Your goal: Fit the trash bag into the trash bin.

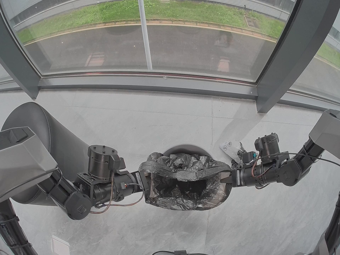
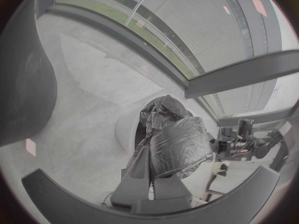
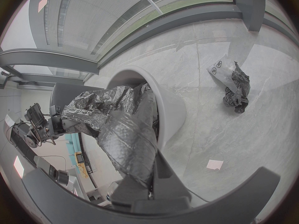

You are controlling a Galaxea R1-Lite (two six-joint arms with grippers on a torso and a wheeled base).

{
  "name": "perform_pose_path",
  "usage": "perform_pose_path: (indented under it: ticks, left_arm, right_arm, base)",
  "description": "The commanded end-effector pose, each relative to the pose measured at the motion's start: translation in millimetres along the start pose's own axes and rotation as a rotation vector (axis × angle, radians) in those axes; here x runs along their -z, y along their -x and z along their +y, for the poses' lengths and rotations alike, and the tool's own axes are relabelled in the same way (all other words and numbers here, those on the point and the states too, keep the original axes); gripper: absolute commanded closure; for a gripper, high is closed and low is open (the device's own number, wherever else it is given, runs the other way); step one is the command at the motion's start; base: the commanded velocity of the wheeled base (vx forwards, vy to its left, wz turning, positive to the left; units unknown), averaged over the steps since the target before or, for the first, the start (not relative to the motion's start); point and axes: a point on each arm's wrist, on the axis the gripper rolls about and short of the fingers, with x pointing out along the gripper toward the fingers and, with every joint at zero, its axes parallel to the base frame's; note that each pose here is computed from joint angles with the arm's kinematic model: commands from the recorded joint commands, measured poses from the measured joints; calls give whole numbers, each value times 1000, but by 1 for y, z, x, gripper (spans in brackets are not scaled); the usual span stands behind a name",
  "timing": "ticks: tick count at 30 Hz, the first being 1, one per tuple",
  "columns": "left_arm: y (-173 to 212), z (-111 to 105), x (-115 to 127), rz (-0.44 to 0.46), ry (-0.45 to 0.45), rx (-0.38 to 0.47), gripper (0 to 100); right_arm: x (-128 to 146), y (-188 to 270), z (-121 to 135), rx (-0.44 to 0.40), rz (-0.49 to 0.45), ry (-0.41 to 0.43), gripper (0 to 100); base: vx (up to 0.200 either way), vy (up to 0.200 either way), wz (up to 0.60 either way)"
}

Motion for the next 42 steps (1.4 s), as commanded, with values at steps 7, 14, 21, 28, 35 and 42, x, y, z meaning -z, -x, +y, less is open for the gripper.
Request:
perform_pose_path:
  ticks: [7,14,21,28,35,42]
  left_arm:
    - [-13,-24,8,8,-63,29,100]
    - [-6,-30,7,49,-16,18,100]
    - [1,-33,9,122,36,21,100]
    - [2,-32,13,157,41,1,100]
    - [3,-32,19,192,70,8,100]
    - [2,-32,21,218,85,25,100]
  right_arm:
    - [0,10,1,-3,-13,-4,100]
    - [2,26,2,-6,-27,-11,100]
    - [20,31,2,4,26,3,100]
    - [28,32,1,10,47,-5,100]
    - [35,32,-2,17,74,8,100]
    - [37,25,-8,28,87,6,100]
  base:
    - [0,0,0]
    - [0,0,0]
    - [0,0,0]
    - [0,0,0]
    - [0,0,0]
    - [0,0,0]
